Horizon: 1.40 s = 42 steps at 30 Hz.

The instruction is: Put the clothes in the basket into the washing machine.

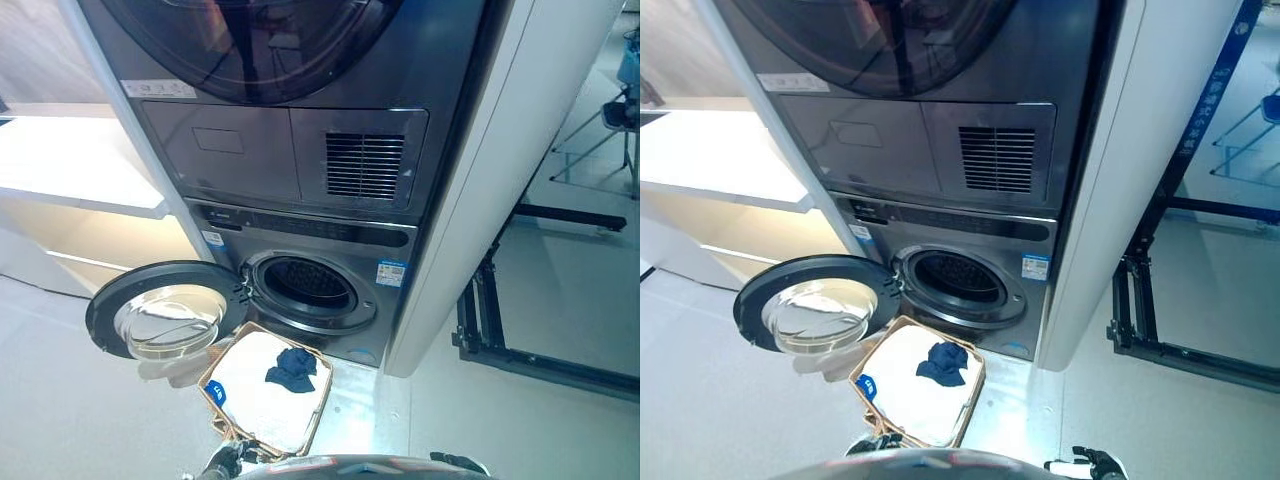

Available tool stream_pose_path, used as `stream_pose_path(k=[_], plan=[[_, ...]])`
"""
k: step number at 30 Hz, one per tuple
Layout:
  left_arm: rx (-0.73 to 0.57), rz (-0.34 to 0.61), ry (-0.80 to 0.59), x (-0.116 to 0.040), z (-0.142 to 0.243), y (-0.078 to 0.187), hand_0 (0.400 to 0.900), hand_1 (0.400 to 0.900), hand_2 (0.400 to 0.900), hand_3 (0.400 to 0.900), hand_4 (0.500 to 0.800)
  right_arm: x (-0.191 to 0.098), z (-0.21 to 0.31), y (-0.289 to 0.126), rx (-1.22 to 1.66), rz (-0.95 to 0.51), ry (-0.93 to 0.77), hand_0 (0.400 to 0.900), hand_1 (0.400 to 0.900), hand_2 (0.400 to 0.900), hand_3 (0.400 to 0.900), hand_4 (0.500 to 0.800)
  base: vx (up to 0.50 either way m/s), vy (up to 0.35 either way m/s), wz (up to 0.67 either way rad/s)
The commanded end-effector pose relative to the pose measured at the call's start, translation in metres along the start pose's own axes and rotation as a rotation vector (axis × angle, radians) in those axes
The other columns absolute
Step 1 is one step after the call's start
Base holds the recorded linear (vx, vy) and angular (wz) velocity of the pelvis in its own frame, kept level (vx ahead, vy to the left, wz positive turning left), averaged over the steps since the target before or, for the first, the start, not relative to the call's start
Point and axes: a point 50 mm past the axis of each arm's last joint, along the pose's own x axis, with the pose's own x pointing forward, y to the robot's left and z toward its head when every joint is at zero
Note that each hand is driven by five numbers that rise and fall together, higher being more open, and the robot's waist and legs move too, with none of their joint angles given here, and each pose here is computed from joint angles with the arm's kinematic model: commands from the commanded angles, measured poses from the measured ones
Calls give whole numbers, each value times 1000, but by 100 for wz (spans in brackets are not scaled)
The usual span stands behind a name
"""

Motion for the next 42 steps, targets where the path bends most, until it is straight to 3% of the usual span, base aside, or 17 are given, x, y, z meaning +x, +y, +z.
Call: stream_pose_path(k=[1, 2, 3, 7, 16, 22, 29, 34, 42], plan=[[137, 159, -111, 5, 44, 52, 900, 900, 900, 900, 800, 2, 11, -9, 11, -40, -8, 900, 900, 900, 900, 800, -42, 21, -17], [237, 201, -156, 5, 64, 65, 900, 900, 900, 900, 800, 2, 16, -21, 19, -74, -16, 900, 900, 900, 900, 800, -24, 12, -11], [237, 201, -156, 5, 64, 66, 900, 900, 900, 900, 800, 2, 16, -21, 20, -74, -17, 900, 900, 900, 900, 800, -128, 21, -13], [473, 382, -343, -5, 143, 108, 900, 900, 900, 900, 800, 1, 36, -46, 84, -163, -70, 900, 900, 900, 900, 800, -183, 27, -8], [715, 686, -552, -47, 238, 162, 900, 900, 900, 900, 800, -3, 36, -59, 186, -235, -117, 900, 900, 900, 900, 800, -111, 49, -11], [755, 863, -652, -84, 287, 189, 900, 900, 900, 900, 800, -2, 53, -55, 216, -234, -192, 900, 900, 900, 900, 800, -79, 25, -7], [777, 1034, -729, -116, 325, 202, 900, 900, 900, 900, 800, -2, 72, -46, 233, -222, -282, 900, 900, 900, 900, 800, -29, 1, 1], [826, 1113, -753, -138, 344, 211, 900, 900, 900, 900, 800, -4, 78, -47, 248, -226, -325, 900, 900, 900, 900, 800, -8, 2, 4], [929, 1237, -789, -185, 381, 223, 900, 900, 900, 900, 800, -7, 86, -53, 296, -232, -371, 900, 900, 900, 900, 800, -5, 6, 8]])
